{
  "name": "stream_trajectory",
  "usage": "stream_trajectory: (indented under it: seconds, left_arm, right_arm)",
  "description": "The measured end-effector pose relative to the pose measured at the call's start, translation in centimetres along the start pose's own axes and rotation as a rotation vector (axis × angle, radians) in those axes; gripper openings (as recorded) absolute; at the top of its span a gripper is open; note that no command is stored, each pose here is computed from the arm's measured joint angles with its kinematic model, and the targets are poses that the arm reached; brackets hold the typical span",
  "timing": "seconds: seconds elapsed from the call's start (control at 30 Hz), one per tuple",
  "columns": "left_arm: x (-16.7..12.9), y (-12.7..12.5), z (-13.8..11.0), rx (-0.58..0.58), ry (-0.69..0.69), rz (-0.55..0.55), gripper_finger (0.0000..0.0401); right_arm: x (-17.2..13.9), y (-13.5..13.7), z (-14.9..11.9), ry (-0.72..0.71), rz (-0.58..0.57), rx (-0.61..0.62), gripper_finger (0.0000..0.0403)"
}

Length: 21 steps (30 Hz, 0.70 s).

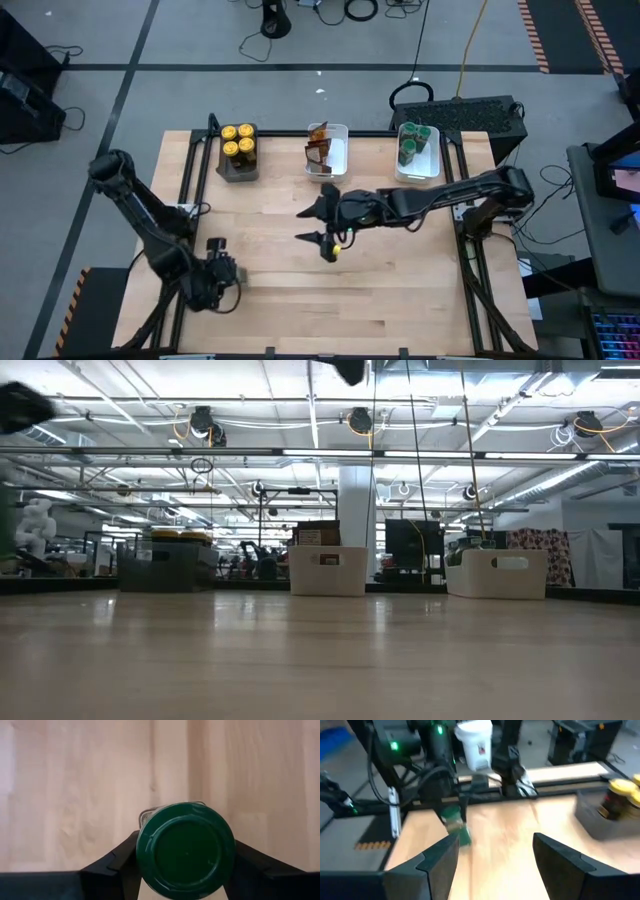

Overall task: Sort spices by type
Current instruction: Put the green seasoning bottle into the right white bin

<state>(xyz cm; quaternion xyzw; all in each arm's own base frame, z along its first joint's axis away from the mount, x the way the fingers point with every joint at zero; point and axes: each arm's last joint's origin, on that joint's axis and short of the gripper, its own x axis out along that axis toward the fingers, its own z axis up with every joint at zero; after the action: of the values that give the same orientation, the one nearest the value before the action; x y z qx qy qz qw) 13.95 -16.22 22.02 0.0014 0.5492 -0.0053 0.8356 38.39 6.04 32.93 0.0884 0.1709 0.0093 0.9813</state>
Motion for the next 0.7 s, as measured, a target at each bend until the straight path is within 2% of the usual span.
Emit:
stream_trajectory:
  seconds: [0.2, 0.3, 0.47, 0.7]
  left_arm:
    - [0.4, 2.9, 2.6, 0.044, -0.006, -0.004, 0.021]
    - [0.8, 4.6, 4.0, 0.058, 0.007, -0.042, 0.021]
    - [1.7, 8.0, 6.9, 0.065, -0.059, -0.135, 0.0211]
    - [3.4, 13.7, 10.3, -0.031, -0.209, -0.133, 0.0212]
  right_arm:
    - [-3.3, -1.0, 0.4, 0.112, -0.12, -0.012, 0.0235]
    - [-4.9, -1.5, 0.5, 0.169, -0.164, 0.006, 0.0235]
    - [-7.1, -2.6, 0.5, 0.249, -0.216, 0.041, 0.0235]
    - [-8.2, -4.1, 0.2, 0.306, -0.275, 0.051, 0.0235]
